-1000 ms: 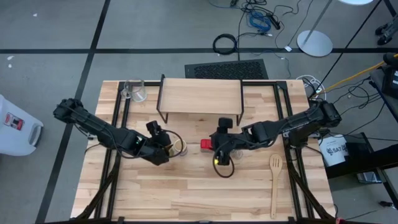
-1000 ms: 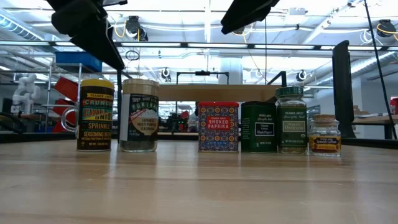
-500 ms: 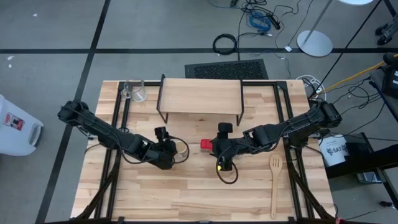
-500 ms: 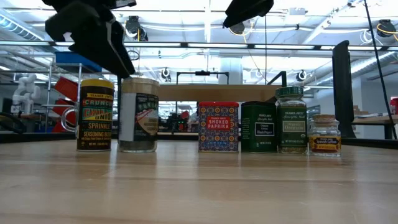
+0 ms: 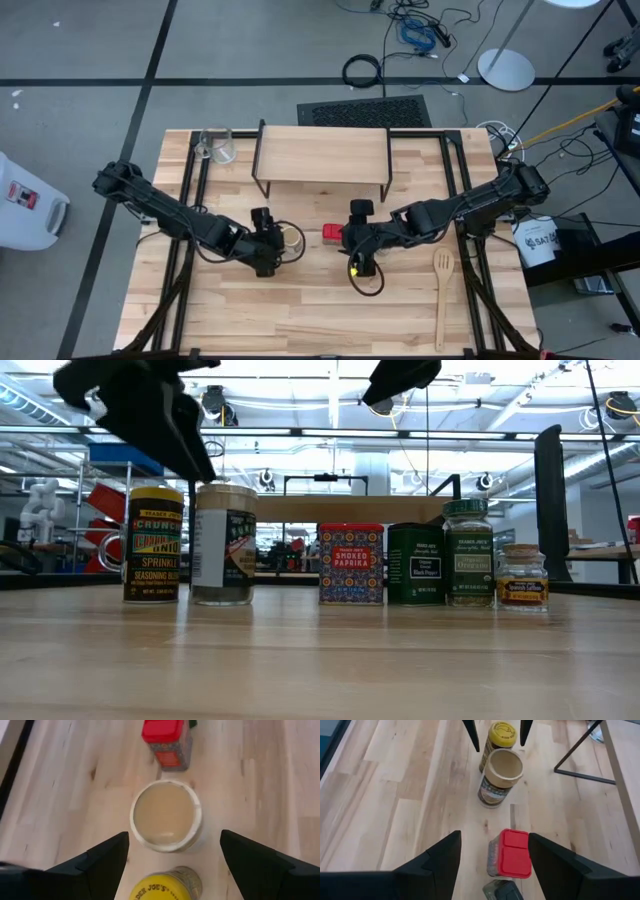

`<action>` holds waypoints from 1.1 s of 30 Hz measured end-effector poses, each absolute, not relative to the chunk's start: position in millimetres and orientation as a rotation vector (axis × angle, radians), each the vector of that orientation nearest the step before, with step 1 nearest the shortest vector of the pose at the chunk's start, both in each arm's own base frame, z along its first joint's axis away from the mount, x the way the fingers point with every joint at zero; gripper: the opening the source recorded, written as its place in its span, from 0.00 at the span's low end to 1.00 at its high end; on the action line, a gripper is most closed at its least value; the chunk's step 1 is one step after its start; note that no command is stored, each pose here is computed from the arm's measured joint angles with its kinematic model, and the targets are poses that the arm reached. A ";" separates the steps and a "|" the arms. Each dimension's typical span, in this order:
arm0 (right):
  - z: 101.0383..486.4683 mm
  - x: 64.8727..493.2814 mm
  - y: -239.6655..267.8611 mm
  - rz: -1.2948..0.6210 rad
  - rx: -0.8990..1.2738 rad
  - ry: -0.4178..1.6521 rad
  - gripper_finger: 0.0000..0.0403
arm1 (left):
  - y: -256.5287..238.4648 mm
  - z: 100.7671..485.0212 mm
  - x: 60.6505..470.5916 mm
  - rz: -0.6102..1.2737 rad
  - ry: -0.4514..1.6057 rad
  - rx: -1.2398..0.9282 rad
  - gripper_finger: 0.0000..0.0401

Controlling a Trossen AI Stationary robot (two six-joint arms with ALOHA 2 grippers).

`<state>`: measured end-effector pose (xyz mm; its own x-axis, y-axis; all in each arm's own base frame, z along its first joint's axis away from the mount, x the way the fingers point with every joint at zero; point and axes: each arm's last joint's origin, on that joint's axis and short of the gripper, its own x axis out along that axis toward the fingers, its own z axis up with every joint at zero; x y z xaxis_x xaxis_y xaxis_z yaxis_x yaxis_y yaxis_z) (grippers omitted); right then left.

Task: Shelf spices
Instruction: Put the gold seasoning bottle on the shelf

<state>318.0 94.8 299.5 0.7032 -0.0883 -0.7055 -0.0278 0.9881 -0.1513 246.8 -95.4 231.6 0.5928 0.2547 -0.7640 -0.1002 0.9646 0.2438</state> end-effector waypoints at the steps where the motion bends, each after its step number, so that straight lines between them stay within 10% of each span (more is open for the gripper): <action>1: 299.6 318.0 94.8 -0.033 -0.157 0.791 0.54 | -95.6 232.0 246.9 0.206 0.914 0.181 0.81; 33: 301.7 319.7 95.3 -0.028 -0.160 0.764 0.54 | -77.7 228.5 249.2 0.199 0.985 0.258 0.81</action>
<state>319.7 95.3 301.7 0.7222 -0.0832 -0.6866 -0.0330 0.9875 -0.1543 249.2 -77.7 228.5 0.5390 0.2817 -0.7938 -0.0493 0.9513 0.3042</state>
